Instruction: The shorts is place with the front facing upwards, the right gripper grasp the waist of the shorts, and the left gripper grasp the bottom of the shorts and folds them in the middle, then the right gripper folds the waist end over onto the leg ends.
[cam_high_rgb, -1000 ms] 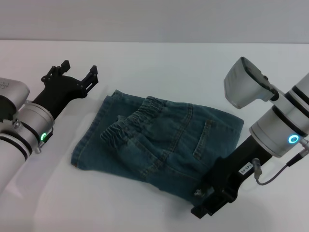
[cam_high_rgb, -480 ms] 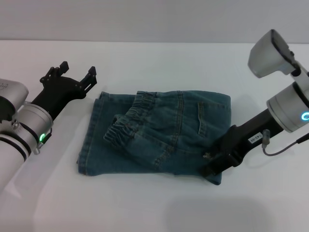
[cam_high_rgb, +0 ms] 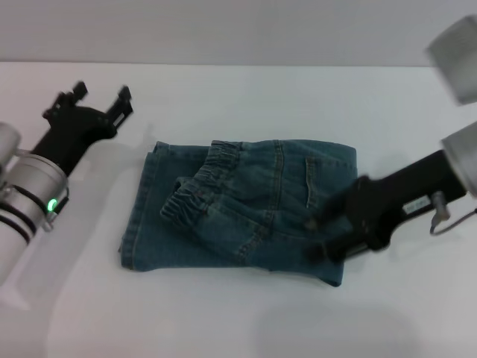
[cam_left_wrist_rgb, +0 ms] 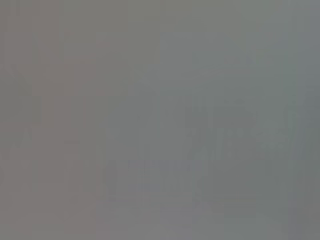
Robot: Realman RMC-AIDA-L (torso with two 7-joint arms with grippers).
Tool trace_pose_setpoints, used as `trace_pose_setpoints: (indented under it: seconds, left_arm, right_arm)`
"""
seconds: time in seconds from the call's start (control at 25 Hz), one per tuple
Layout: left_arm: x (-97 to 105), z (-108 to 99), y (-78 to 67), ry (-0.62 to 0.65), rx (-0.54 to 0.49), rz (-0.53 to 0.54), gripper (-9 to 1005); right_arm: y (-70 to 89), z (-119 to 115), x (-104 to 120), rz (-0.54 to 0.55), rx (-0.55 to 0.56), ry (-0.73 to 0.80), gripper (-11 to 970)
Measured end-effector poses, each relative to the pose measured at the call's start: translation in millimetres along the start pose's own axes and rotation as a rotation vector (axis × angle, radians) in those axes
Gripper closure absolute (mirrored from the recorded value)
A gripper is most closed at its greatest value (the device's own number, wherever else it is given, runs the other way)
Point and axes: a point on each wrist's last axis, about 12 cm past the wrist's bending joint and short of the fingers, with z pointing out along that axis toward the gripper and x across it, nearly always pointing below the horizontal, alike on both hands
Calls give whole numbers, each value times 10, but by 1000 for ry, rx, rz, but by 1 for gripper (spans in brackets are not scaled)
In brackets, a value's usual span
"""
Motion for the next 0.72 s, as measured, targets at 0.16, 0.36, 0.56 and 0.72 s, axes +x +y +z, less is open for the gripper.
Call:
trace_pose_setpoints:
  seconds: [0.16, 0.36, 0.56, 0.72]
  left_arm:
    - [-80, -132, 37, -120, -7, -26, 198]
    - [-133, -361, 78, -246, -13, -52, 198]
    - [-137, -580, 108, -324, -27, -65, 198]
    - [-116, -726, 100, -359, -34, -84, 198]
  right_arm:
    - [-17, -238, 130, -63, 148, -296, 401]
    - [-100, -488, 529, -101, 387, -671, 401]
    - [-194, -624, 1028, -122, 747, -988, 401]
    - [-247, -648, 1303, -89, 1024, -1127, 401]
